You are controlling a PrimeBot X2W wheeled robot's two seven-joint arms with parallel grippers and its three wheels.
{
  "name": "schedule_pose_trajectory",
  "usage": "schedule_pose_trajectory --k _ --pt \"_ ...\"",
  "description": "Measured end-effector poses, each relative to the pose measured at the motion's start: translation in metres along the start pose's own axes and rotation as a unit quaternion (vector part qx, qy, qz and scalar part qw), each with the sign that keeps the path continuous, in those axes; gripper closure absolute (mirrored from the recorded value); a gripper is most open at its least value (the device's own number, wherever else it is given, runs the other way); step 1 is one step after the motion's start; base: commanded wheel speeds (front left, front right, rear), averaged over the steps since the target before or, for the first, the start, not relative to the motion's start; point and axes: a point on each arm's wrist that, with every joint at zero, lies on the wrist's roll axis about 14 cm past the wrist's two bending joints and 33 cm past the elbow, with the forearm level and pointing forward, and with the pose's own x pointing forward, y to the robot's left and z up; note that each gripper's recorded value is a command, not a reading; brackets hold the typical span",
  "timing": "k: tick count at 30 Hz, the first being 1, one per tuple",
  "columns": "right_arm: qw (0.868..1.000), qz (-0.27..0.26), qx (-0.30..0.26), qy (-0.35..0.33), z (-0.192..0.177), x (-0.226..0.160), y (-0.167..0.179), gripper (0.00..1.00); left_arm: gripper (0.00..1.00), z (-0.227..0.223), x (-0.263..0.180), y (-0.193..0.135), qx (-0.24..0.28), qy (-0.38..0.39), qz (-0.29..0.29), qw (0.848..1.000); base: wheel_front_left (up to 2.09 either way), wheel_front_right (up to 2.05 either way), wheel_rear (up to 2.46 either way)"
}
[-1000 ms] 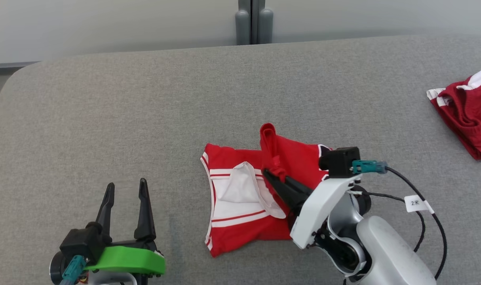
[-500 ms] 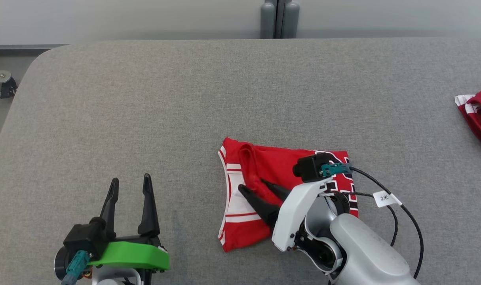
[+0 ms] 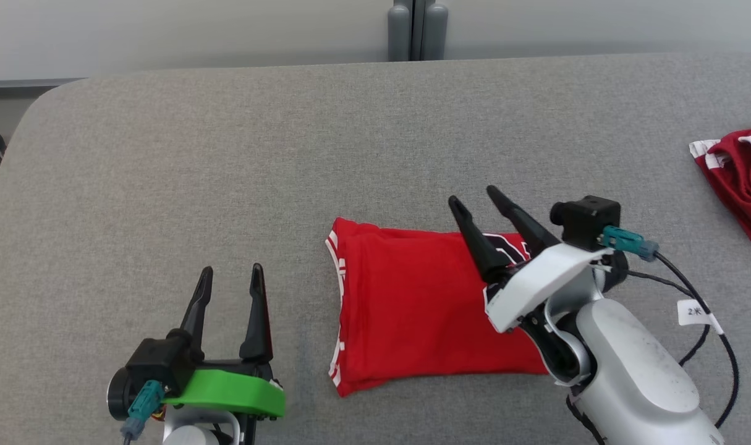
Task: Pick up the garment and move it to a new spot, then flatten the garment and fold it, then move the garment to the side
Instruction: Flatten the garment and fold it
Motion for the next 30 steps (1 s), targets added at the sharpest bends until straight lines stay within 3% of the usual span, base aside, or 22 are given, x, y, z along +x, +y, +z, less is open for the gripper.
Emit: schedule_pose_trajectory --k 6,15,21,30 --pt "0.995 -0.076 -0.044 -0.049 0.019 -0.027 -0.046 0.0 0.0 -0.003 0.006 -0.015 0.005 0.004 -0.025 1.0 0.0 0.0 0.0" --pt "0.975 -0.183 -0.103 -0.077 0.023 -0.086 -0.095 0.0 0.0 -0.002 0.012 -0.017 0.005 0.002 -0.028 1.0 0.0 0.0 0.0" --pt "0.966 -0.213 -0.115 -0.086 0.024 -0.107 -0.102 0.0 0.0 -0.005 0.004 -0.006 0.015 0.006 -0.009 1.0 0.0 0.0 0.0" --pt "0.964 -0.217 -0.115 -0.1 0.029 -0.114 -0.096 0.0 0.0 -0.003 -0.006 0.001 0.02 0.004 0.0 1.0 0.0 0.0 0.0"
